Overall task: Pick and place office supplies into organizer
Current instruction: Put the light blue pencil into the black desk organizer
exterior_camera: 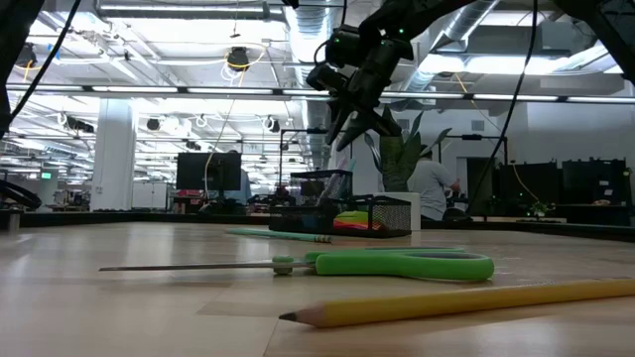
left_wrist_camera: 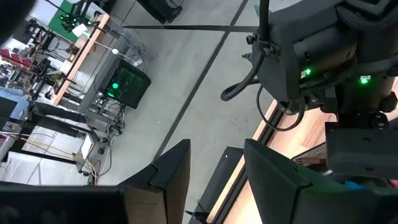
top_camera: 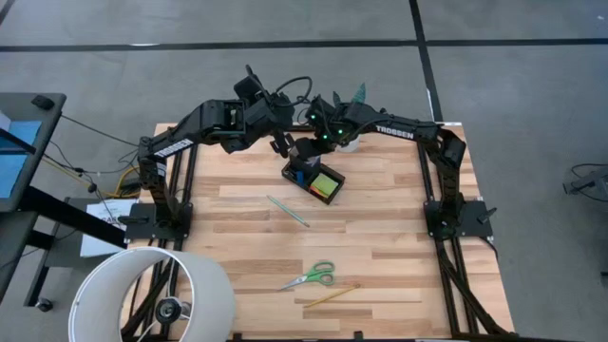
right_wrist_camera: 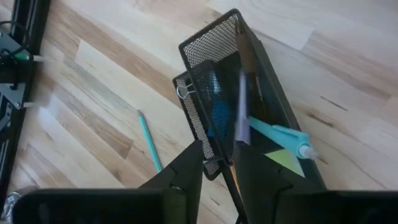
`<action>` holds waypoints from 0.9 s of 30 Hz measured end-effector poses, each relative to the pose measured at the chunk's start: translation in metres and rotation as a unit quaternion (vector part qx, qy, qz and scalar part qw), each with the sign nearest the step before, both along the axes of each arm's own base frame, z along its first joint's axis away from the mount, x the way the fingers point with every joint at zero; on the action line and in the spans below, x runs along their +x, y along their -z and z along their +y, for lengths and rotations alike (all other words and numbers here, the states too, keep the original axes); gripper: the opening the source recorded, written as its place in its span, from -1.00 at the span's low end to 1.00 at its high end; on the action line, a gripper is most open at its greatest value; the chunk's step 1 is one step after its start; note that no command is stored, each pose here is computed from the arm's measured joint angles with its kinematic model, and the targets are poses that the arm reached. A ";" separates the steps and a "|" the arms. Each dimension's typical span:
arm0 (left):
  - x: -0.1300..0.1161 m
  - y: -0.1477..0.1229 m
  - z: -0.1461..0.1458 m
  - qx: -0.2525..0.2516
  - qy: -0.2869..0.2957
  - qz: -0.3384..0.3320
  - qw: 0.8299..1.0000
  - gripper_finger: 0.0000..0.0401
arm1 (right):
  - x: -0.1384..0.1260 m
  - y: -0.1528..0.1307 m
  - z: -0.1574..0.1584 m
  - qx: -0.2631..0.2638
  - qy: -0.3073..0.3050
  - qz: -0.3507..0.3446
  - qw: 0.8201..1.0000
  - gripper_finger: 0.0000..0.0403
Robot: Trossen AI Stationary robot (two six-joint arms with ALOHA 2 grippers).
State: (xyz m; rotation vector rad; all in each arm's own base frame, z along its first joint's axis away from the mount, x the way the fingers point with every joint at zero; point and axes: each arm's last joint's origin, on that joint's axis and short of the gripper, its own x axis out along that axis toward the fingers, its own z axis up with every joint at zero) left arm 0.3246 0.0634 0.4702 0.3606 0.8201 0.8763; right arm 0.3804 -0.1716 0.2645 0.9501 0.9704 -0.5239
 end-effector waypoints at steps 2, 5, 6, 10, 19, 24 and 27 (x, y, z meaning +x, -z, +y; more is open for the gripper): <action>0.000 0.000 0.000 0.000 0.000 0.000 1.000 -0.28 | 0.000 0.000 0.000 0.000 0.000 0.000 1.000 -0.52; 0.000 0.000 0.000 0.000 0.000 0.000 1.000 -0.28 | 0.000 0.000 0.000 0.006 -0.003 -0.005 1.000 -0.46; 0.000 0.000 0.000 -0.001 0.000 0.001 1.000 -0.28 | 0.001 -0.001 0.000 0.014 -0.008 -0.011 1.000 -0.44; -0.003 0.003 0.000 -0.004 0.001 0.021 1.000 -0.28 | -0.003 -0.009 0.000 0.098 -0.048 -0.060 0.992 -0.43; -0.011 0.014 -0.006 -0.124 0.009 0.025 0.992 -0.28 | -0.037 -0.079 0.043 0.076 -0.153 -0.133 0.976 -0.49; -0.013 0.018 -0.009 -0.182 0.037 0.036 0.982 -0.28 | -0.077 -0.130 0.098 -0.101 -0.134 -0.100 0.981 -0.49; -0.012 0.021 -0.009 -0.177 0.050 0.058 0.981 -0.28 | -0.099 -0.147 0.140 -0.191 -0.111 -0.081 0.972 -0.49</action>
